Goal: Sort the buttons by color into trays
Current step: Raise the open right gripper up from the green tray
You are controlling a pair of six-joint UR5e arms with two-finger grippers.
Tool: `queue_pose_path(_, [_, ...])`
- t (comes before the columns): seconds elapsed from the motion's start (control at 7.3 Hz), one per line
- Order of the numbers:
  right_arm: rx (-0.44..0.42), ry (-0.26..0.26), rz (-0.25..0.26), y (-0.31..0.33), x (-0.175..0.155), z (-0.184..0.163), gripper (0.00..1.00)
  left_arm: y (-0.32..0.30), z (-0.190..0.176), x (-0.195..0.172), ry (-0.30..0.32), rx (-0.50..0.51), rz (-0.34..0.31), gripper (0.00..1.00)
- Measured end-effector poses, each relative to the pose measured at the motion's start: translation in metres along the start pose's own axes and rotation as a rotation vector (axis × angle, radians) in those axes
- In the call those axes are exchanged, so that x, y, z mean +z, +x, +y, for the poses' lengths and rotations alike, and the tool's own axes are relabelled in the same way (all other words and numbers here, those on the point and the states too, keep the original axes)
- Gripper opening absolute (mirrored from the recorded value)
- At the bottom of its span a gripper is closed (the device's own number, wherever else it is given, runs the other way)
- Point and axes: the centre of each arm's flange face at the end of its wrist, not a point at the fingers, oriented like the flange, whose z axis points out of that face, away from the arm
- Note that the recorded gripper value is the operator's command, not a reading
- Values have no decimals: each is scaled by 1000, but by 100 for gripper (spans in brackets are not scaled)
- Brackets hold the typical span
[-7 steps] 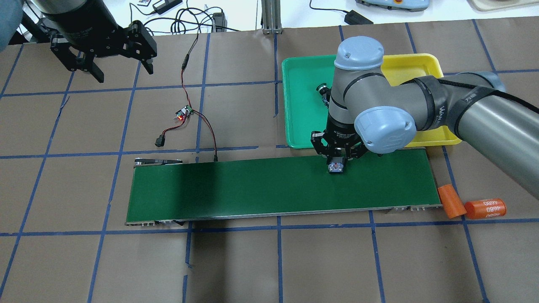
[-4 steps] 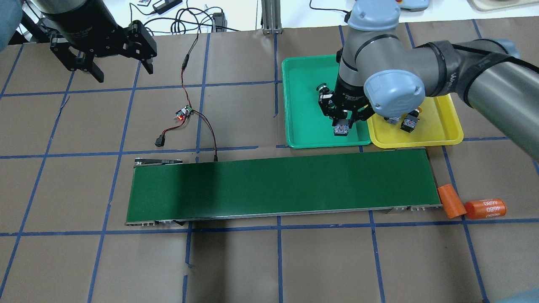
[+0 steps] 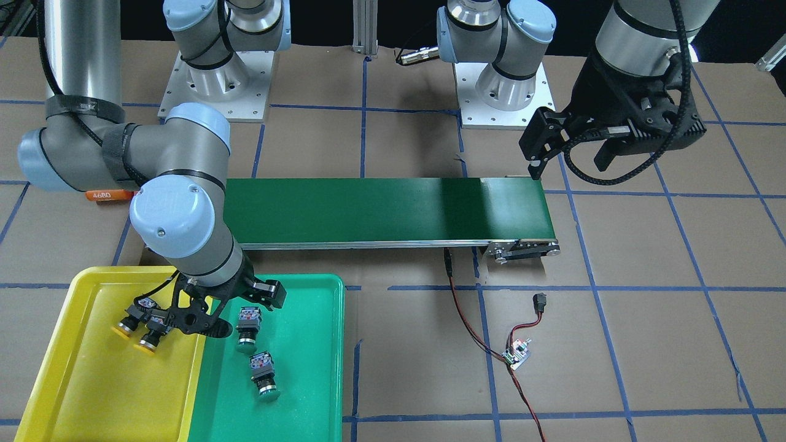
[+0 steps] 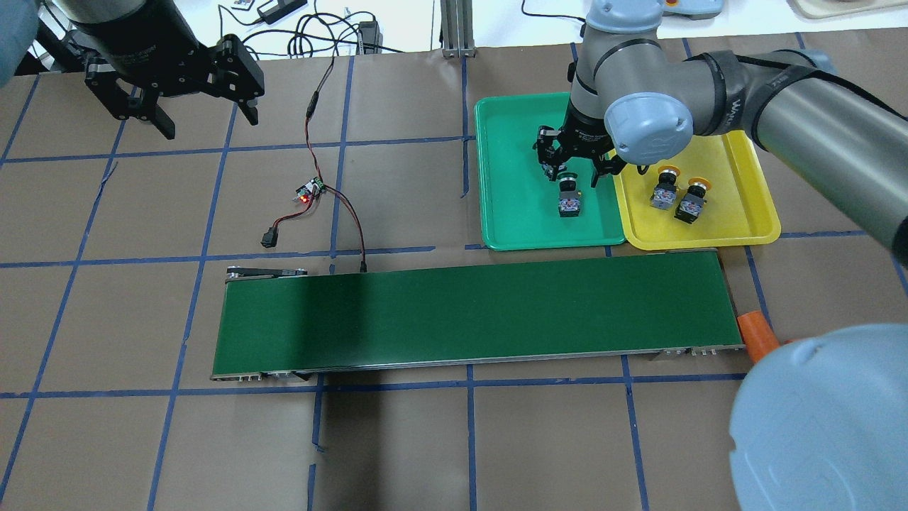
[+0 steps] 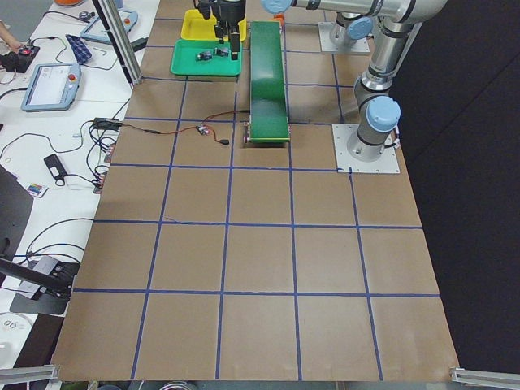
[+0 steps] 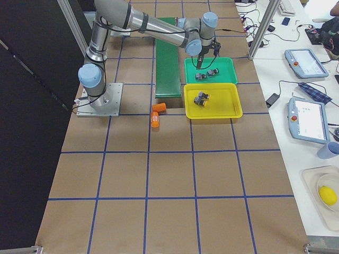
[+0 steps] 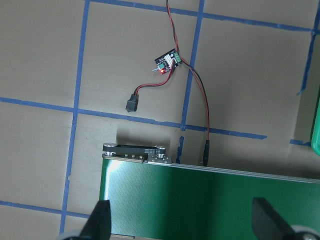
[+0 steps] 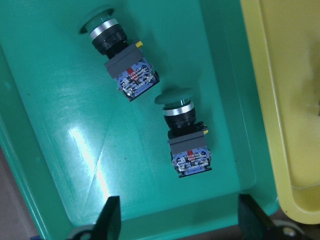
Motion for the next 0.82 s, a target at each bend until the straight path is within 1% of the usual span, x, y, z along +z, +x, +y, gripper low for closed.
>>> queue_pose_path(0.14, [3, -7, 3, 3, -17, 9, 100, 0, 0, 0, 0, 0, 0, 100])
queue_pose_path(0.27, [7, -29, 11, 10, -48, 27, 100, 0, 0, 0, 0, 0, 0, 100])
queue_pose_path(0.41, [11, -47, 16, 20, -89, 53, 100, 0, 0, 0, 0, 0, 0, 100])
queue_pose_path(0.55, [7, -53, 17, 31, -129, 82, 100, 0, 0, 0, 1, 0, 0, 100])
queue_pose_path(0.68, [-13, -63, 21, 40, -153, 103, 100, 0, 0, 0, 0, 1, 0, 100])
queue_pose_path(0.82, [-45, -74, 25, 46, -165, 114, 100, 0, 0, 0, 0, 1, 0, 100])
